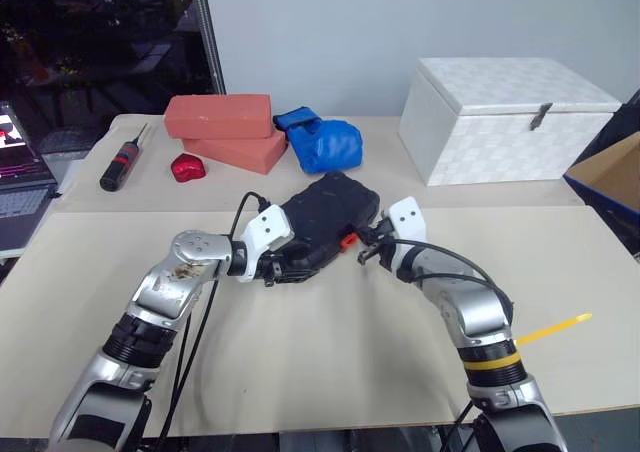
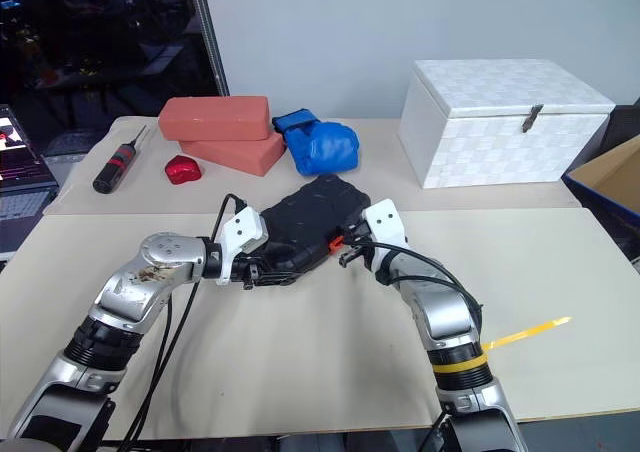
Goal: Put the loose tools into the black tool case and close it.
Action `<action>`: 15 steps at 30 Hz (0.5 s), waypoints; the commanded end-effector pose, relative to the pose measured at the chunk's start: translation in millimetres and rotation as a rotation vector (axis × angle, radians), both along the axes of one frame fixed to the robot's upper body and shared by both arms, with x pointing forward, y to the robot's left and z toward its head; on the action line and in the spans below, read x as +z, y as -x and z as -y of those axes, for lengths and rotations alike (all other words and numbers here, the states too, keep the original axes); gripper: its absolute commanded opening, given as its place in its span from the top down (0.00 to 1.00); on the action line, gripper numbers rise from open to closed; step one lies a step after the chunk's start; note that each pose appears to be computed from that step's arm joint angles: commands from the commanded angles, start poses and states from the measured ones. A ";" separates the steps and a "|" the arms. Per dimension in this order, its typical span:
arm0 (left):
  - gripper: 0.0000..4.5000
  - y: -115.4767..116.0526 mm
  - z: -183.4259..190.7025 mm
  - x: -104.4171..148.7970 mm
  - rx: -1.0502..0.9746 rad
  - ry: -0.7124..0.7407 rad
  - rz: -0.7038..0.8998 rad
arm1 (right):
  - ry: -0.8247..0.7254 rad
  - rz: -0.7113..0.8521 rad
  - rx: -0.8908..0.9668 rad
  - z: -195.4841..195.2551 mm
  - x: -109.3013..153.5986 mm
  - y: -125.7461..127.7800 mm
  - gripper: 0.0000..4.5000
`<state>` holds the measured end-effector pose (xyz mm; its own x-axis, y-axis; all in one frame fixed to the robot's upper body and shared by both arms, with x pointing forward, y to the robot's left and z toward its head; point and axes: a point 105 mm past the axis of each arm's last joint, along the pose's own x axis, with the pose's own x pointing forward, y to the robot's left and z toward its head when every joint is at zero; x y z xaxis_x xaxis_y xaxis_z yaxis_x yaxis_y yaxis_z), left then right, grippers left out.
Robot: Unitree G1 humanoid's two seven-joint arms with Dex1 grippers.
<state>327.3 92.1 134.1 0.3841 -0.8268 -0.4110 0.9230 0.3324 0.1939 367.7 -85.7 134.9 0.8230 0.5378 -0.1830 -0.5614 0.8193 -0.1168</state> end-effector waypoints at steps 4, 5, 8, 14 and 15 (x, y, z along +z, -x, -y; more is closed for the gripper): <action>0.32 6.6 -8.4 -41.9 0.039 -0.073 -0.144 | -0.032 0.060 0.079 -23.0 23.9 4.5 0.98; 0.32 6.7 -8.3 -42.2 0.040 -0.073 -0.144 | -0.033 0.061 0.074 -21.7 24.2 4.6 0.98; 0.32 6.9 -10.1 -42.9 0.047 -0.072 -0.145 | -0.043 0.091 0.030 -7.7 30.9 7.9 0.98; 0.32 7.7 -11.5 -44.5 0.053 -0.070 -0.148 | -0.110 0.138 -0.029 9.6 44.1 23.9 0.98; 0.32 7.4 -11.7 -44.5 0.054 -0.070 -0.148 | -0.108 0.125 -0.042 12.1 41.6 25.7 0.98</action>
